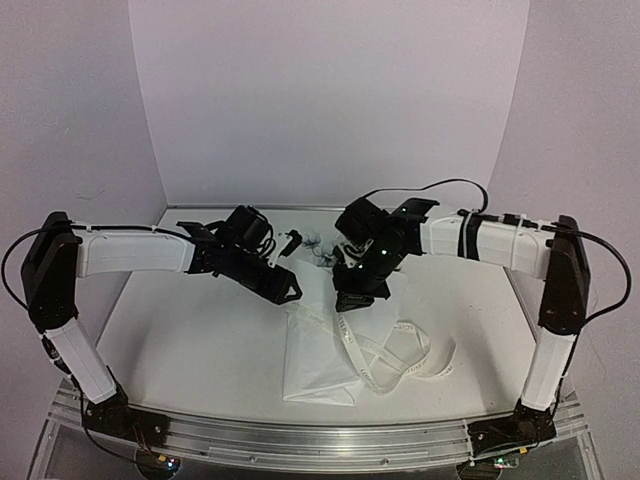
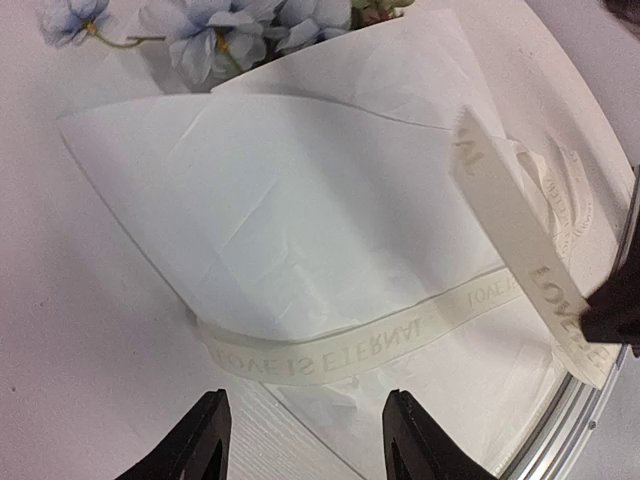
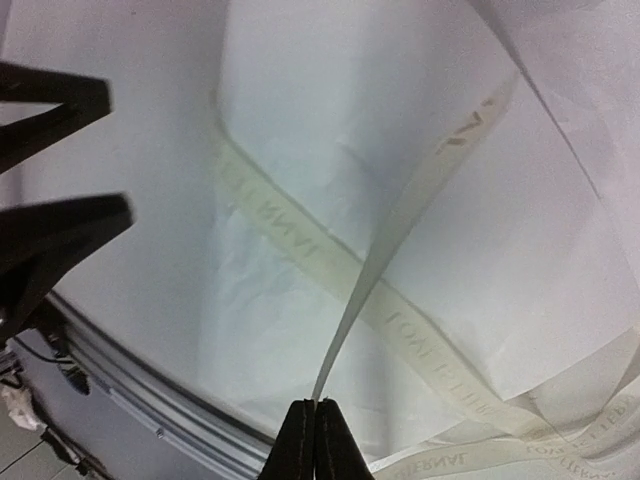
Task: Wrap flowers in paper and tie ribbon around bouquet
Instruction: Cross the ribbon over the folded bouquet.
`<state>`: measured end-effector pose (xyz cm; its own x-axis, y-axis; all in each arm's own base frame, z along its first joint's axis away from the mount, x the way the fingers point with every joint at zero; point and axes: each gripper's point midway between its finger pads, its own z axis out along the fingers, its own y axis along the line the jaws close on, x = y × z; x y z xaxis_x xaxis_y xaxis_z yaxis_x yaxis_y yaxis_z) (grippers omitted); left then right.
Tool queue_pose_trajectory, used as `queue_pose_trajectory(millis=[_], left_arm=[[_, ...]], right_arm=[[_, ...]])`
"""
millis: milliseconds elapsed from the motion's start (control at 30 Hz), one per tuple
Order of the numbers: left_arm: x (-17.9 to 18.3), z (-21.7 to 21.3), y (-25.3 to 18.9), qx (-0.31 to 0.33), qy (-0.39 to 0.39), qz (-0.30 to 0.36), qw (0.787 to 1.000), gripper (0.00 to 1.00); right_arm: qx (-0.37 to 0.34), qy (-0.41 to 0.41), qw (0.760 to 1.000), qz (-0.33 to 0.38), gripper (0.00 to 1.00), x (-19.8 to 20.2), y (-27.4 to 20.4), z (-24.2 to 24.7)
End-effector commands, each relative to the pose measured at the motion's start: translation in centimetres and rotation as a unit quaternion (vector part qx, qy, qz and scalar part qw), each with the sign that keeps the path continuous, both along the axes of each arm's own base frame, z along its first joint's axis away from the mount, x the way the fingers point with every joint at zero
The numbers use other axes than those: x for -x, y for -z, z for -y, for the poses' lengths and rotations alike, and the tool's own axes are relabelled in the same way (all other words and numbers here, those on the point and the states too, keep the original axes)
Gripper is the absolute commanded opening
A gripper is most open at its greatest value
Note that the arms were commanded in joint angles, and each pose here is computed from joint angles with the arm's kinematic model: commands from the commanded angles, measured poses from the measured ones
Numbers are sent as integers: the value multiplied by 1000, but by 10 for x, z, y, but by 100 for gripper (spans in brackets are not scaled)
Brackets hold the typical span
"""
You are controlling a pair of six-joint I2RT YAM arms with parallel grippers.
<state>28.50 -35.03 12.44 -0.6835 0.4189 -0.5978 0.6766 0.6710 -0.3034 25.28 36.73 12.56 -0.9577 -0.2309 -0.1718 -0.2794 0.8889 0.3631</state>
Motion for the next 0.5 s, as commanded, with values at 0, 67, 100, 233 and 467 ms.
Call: queue_pose_trajectory(millis=[0, 67, 100, 233, 467], left_arm=[[-24, -24, -5, -1, -76, -14, 997, 54], [-26, -34, -7, 28, -100, -39, 994, 53], [-25, -37, -7, 36, -105, -49, 993, 54], [-23, -45, -10, 40, -116, -56, 991, 54], [-20, -49, -12, 43, -115, -59, 991, 54]], right_arm=[[-139, -29, 989, -40, 0, 19, -28, -40], [-162, -18, 985, -64, 0, 24, -27, -48], [-169, -6, 983, -75, 0, 25, -26, -51], [-188, 52, 974, -118, 0, 26, -8, -61], [-192, 120, 960, -166, 0, 30, 26, -65]])
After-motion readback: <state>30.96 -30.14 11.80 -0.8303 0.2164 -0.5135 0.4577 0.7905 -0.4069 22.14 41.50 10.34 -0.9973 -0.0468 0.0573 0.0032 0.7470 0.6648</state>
